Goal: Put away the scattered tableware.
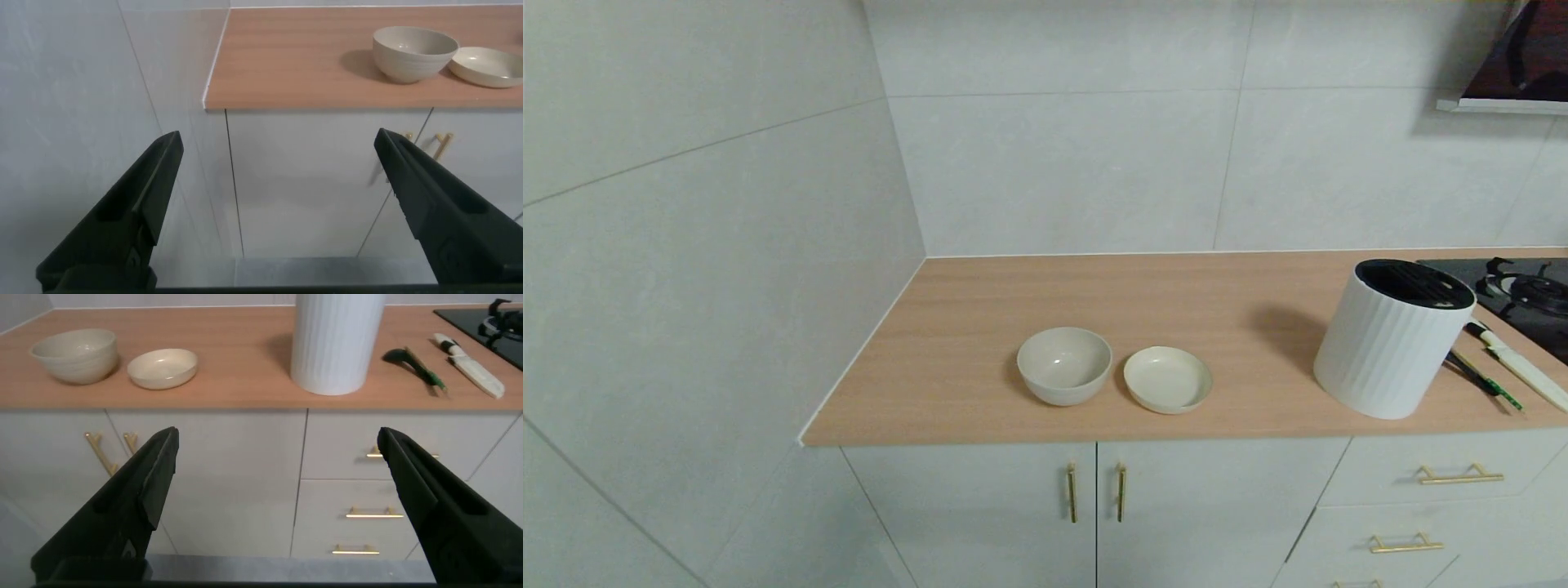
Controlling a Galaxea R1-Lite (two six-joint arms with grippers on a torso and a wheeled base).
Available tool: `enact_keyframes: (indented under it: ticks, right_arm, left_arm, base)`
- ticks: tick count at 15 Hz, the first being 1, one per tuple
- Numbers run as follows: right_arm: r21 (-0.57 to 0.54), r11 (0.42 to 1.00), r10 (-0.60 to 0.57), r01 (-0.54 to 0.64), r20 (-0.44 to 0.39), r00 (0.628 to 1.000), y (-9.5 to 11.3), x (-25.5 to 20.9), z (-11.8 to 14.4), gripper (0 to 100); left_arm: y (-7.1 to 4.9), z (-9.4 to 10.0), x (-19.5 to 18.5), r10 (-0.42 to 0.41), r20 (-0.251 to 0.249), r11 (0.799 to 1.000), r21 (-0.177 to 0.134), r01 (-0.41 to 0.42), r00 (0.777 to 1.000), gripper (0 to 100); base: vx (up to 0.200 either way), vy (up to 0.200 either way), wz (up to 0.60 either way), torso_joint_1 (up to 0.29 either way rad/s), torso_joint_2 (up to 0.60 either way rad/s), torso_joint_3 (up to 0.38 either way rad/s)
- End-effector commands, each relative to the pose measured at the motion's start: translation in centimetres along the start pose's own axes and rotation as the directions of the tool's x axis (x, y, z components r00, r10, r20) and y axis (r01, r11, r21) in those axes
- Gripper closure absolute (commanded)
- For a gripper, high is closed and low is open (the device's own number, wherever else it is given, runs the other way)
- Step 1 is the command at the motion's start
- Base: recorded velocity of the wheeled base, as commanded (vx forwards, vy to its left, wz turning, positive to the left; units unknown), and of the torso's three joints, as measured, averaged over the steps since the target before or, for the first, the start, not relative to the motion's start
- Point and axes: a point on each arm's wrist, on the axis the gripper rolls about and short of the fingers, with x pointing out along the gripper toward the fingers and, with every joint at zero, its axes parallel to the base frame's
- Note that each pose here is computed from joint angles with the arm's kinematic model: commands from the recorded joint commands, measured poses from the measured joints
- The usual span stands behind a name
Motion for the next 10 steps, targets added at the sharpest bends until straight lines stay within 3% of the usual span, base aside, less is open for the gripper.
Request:
enact_keyframes:
  ticks: [1,10]
  right_arm:
    - [0.000,1.000,0.002,-0.002,-0.001,1.000,0.00,0.01,0.00,0]
    - [0.000,1.000,0.000,0.000,-0.001,1.000,0.00,0.01,0.00,0]
  left_arm:
    - [0.00,0.00,0.01,0.001,-0.001,1.000,0.000,-0.001,1.000,0]
    - [0.00,0.00,0.01,0.001,-0.001,1.000,0.000,-0.001,1.000,0]
  base:
    - [0.000,0.000,0.00,0.000,0.00,0.000]
    - [0.000,0.000,0.00,0.000,0.00,0.000]
